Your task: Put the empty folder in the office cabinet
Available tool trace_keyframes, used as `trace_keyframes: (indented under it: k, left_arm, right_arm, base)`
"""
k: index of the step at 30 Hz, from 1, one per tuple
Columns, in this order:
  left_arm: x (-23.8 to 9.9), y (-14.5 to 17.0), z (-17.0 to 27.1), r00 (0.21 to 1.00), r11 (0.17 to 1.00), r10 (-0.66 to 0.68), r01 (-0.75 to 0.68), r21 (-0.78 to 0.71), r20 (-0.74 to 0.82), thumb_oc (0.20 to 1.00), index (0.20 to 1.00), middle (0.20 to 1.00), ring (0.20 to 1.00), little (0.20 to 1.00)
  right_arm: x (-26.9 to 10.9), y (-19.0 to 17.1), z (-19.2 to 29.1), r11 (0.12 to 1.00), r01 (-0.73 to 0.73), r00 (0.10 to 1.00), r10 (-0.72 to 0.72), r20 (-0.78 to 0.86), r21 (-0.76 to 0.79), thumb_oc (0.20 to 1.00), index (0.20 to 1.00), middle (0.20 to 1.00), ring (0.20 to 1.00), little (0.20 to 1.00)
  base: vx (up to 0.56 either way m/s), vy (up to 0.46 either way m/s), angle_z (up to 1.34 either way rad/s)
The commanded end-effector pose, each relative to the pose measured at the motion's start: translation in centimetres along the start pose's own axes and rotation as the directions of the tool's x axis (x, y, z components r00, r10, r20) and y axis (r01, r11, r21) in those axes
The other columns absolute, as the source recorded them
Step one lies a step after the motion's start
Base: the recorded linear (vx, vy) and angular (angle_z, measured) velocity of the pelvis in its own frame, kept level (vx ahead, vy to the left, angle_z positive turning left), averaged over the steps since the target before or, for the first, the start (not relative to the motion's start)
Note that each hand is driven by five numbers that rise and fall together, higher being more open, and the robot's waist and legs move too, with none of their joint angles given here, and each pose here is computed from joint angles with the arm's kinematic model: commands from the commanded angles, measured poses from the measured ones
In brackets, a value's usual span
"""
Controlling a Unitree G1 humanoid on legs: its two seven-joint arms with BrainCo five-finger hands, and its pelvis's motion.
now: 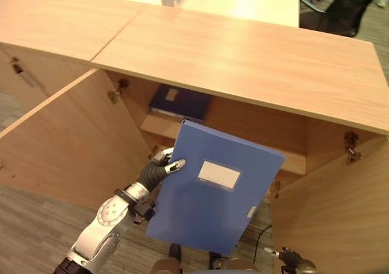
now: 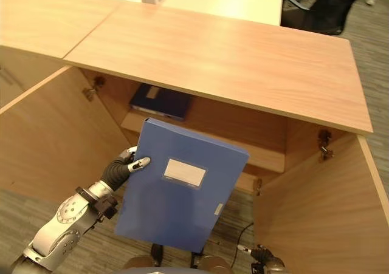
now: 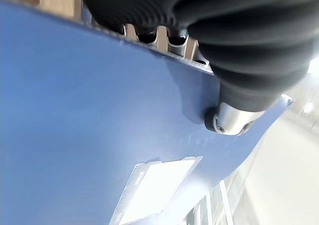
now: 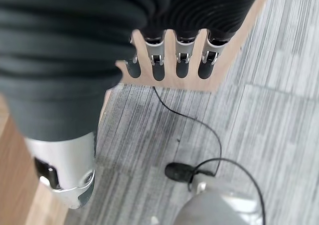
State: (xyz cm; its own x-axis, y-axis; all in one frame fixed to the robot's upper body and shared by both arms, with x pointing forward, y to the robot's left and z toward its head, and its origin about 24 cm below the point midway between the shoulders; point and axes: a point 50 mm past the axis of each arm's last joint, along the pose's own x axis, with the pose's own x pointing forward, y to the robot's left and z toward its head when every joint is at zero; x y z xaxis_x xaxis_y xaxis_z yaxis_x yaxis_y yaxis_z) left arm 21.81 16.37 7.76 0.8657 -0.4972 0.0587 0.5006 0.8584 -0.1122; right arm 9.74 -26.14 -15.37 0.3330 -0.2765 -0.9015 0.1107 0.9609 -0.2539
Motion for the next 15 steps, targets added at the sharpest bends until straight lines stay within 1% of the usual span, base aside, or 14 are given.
trace_keyframes:
  k: [1,3,4,5,7,9,10,12,13,14,15]
  left_arm:
    - [-0.3,0.2,3.1,0.978,0.998,0.061,-0.06,-0.01,0.202,0.2,0.2,0.2,0.2,0.2]
    - [-0.9,1.1,2.8,0.978,0.992,0.11,-0.119,0.042,0.176,0.2,0.2,0.2,0.2,0.2]
    - [-0.9,1.1,2.8,0.978,0.992,0.11,-0.119,0.042,0.176,0.2,0.2,0.2,0.2,0.2]
    - [-1.6,1.9,2.5,0.975,0.979,0.161,-0.177,0.098,0.154,0.2,0.2,0.2,0.2,0.2]
    - [-2.5,2.7,1.9,0.968,0.962,0.219,-0.235,0.14,0.122,0.2,0.2,0.2,0.2,0.2]
    - [-3.8,4.1,0.4,0.947,0.927,0.317,-0.321,0.194,0.054,0.2,0.2,0.2,0.2,0.2]
    - [-3.8,4.0,0.4,0.947,0.927,0.317,-0.321,0.194,0.053,0.2,0.2,0.2,0.2,0.2]
    - [-4.6,4.8,-0.4,0.929,0.903,0.369,-0.362,0.229,0.016,0.2,0.2,0.2,0.2,0.2]
    - [-4.6,4.8,-0.5,0.929,0.903,0.369,-0.363,0.229,0.015,0.2,0.2,0.2,0.2,0.2]
    - [-5.2,5.5,-1.1,0.909,0.874,0.416,-0.396,0.281,-0.011,0.2,0.2,0.2,0.2,0.2]
    - [-5.5,5.9,-1.4,0.9,0.859,0.435,-0.406,0.31,-0.025,0.2,0.2,0.2,0.2,0.2]
  right_arm:
    - [0.1,-0.5,1.1,0.999,0.023,0.999,-0.023,0.024,0.031,1.0,1.0,1.0,1.0,1.0]
    - [0.1,-0.5,1.3,0.997,0.023,0.999,-0.025,0.034,0.07,1.0,1.0,1.0,1.0,1.0]
    - [0.1,-0.5,1.3,0.997,0.023,0.999,-0.025,0.034,0.07,1.0,1.0,1.0,1.0,1.0]
    - [0.1,-0.7,1.3,0.991,0.033,0.998,-0.039,0.042,0.131,1.0,1.0,1.0,1.0,1.0]
    - [0.0,-1.0,1.0,0.985,0.041,0.998,-0.049,0.047,0.171,1.0,1.0,1.0,1.0,1.0]
    - [-0.2,-0.9,0.7,0.975,0.016,0.997,-0.033,0.069,0.222,1.0,1.0,1.0,1.0,1.0]
    - [-0.2,-0.9,0.7,0.975,0.017,0.997,-0.033,0.069,0.222,1.0,1.0,1.0,1.0,1.0]
    - [-0.4,-1.0,2.0,0.962,-0.008,0.99,-0.031,0.14,0.272,1.0,1.0,1.0,1.0,1.0]
    - [-0.4,-1.0,1.9,0.963,-0.007,0.99,-0.032,0.139,0.271,1.0,1.0,1.0,1.0,1.0]
    - [-0.9,-1.0,4.2,0.951,-0.064,0.963,-0.021,0.269,0.303,1.0,1.0,1.0,1.0,1.0]
    - [-1.3,-1.1,5.0,0.947,-0.094,0.947,-0.01,0.321,0.308,1.0,1.0,1.0,1.0,1.0]
  base:
    - [0.02,0.039,0.32]
    - [0.03,0.035,0.14]
    - [0.08,0.066,0.03]
    - [0.09,0.082,-0.04]
    - [0.1,0.12,-0.17]
    - [0.05,0.124,-0.12]
    - [0.01,0.078,-0.03]
    - [0.0,0.041,0.0]
    - [0.0,0.058,-0.05]
    - [0.0,0.061,-0.14]
    - [0.0,0.074,-0.2]
